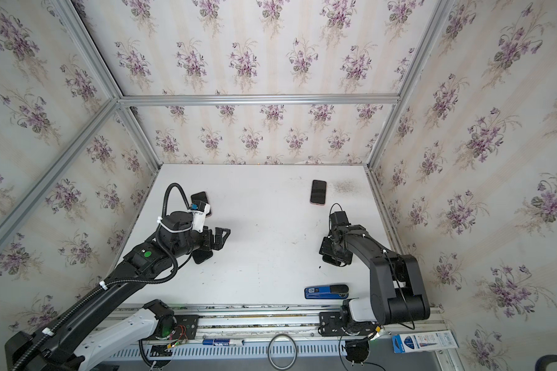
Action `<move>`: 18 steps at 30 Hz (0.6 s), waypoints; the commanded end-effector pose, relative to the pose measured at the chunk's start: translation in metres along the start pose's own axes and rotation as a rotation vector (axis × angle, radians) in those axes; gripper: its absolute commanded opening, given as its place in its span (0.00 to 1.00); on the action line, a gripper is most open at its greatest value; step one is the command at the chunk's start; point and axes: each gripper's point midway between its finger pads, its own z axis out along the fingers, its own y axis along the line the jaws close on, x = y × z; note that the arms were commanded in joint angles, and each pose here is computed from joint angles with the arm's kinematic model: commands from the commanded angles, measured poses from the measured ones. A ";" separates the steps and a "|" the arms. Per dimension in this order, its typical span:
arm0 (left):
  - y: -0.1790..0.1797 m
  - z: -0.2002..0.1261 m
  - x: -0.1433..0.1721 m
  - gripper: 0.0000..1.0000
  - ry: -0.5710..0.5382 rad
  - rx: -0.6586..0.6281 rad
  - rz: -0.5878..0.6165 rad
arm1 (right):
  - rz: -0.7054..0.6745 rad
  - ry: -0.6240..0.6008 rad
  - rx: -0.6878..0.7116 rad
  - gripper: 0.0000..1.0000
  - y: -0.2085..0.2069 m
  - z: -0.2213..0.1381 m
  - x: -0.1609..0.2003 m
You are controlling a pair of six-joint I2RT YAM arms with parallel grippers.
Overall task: Take the phone out of the phone case
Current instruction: Pick up the phone from the middle-right of the table.
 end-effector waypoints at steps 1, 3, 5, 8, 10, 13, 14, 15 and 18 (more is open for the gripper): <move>-0.004 -0.001 -0.004 1.00 -0.010 0.015 -0.012 | -0.018 -0.026 -0.103 0.61 0.019 -0.002 -0.004; -0.006 0.000 -0.005 1.00 -0.011 0.028 -0.016 | -0.028 -0.048 -0.137 0.61 0.025 -0.006 -0.005; -0.009 0.002 -0.006 1.00 -0.012 0.047 -0.021 | -0.050 -0.085 -0.185 0.59 0.035 -0.013 -0.007; -0.016 0.005 -0.006 1.00 -0.012 0.085 -0.033 | -0.091 -0.130 -0.223 0.55 0.048 -0.022 -0.010; -0.021 0.007 -0.007 1.00 -0.011 0.114 -0.044 | -0.123 -0.147 -0.246 0.53 0.057 -0.027 -0.010; -0.029 0.011 -0.009 1.00 -0.009 0.156 -0.057 | -0.165 -0.171 -0.279 0.50 0.071 -0.035 -0.010; -0.032 0.011 -0.011 1.00 -0.012 0.173 -0.061 | -0.181 -0.181 -0.292 0.50 0.077 -0.038 -0.009; -0.036 0.012 -0.012 1.00 -0.014 0.193 -0.066 | -0.198 -0.194 -0.306 0.50 0.083 -0.041 -0.009; -0.049 0.012 -0.018 1.00 -0.025 0.268 -0.084 | -0.260 -0.245 -0.354 0.48 0.104 -0.054 -0.006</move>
